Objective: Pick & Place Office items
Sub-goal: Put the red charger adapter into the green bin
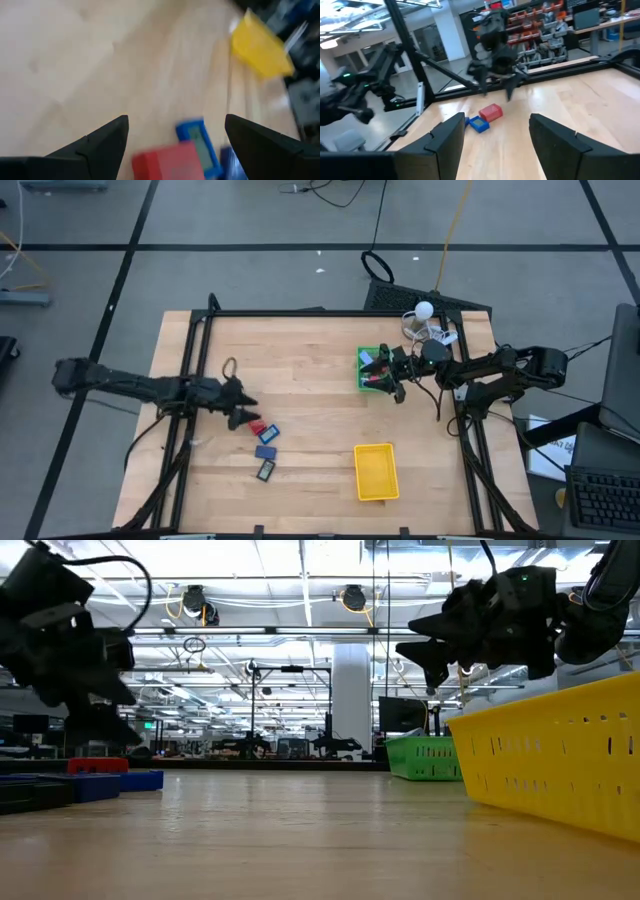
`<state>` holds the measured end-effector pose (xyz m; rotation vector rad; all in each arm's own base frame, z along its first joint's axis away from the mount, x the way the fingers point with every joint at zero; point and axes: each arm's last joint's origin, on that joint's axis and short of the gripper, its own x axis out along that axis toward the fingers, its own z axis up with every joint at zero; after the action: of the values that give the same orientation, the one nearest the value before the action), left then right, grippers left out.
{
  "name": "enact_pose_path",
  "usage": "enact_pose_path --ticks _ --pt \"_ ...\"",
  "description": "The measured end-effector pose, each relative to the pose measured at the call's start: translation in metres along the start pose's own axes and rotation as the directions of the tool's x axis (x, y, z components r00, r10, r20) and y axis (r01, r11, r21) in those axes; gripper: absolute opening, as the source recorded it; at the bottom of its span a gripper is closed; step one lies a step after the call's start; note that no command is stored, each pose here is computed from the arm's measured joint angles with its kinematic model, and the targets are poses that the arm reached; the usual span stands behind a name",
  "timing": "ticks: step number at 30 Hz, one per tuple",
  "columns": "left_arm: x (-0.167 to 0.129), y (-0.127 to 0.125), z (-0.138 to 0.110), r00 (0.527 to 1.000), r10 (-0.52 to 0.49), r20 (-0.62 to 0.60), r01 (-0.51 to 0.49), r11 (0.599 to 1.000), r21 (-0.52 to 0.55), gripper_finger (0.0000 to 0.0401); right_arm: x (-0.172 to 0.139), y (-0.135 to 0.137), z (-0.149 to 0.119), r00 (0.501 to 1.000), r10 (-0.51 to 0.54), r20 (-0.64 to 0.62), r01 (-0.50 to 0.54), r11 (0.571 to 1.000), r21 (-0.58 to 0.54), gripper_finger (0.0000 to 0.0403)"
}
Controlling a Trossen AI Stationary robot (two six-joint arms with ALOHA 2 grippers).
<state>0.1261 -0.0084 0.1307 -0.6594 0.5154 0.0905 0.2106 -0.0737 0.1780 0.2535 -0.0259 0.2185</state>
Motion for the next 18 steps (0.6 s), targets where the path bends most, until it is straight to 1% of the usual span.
enact_pose_path --ticks 4,7,10,13,15,18 --pt "0.007 -0.02 0.004 0.984 0.013 -0.177 -0.007 0.999 0.033 0.0335 0.0 -0.001 0.0 1.0 -0.025 0.007 0.025 1.0 -0.011 0.021" --pt "0.011 -0.037 0.009 0.954 0.061 -0.295 -0.043 0.997 0.069 0.0335 0.0 -0.001 0.0 1.0 -0.025 0.008 0.025 1.0 -0.012 0.021" --pt "0.015 -0.05 0.013 0.922 0.103 -0.373 -0.081 0.994 0.074 0.0335 0.0 -0.001 0.0 1.0 -0.025 0.008 0.025 1.0 -0.012 0.021" --pt "0.021 -0.055 0.009 0.871 0.185 -0.455 -0.187 0.982 0.041 0.0335 0.0 -0.001 0.0 1.0 -0.025 0.008 0.025 1.0 -0.011 0.021" --pt "0.026 -0.055 0.005 0.843 0.215 -0.492 -0.255 0.967 -0.015 0.0335 0.0 -0.001 0.0 1.0 -0.025 0.008 0.025 1.0 -0.011 0.021" --pt "0.032 -0.054 0.002 0.826 0.234 -0.513 -0.32 0.944 -0.084 0.0335 0.0 -0.001 0.0 1.0 -0.025 0.008 0.025 1.0 -0.012 0.021"
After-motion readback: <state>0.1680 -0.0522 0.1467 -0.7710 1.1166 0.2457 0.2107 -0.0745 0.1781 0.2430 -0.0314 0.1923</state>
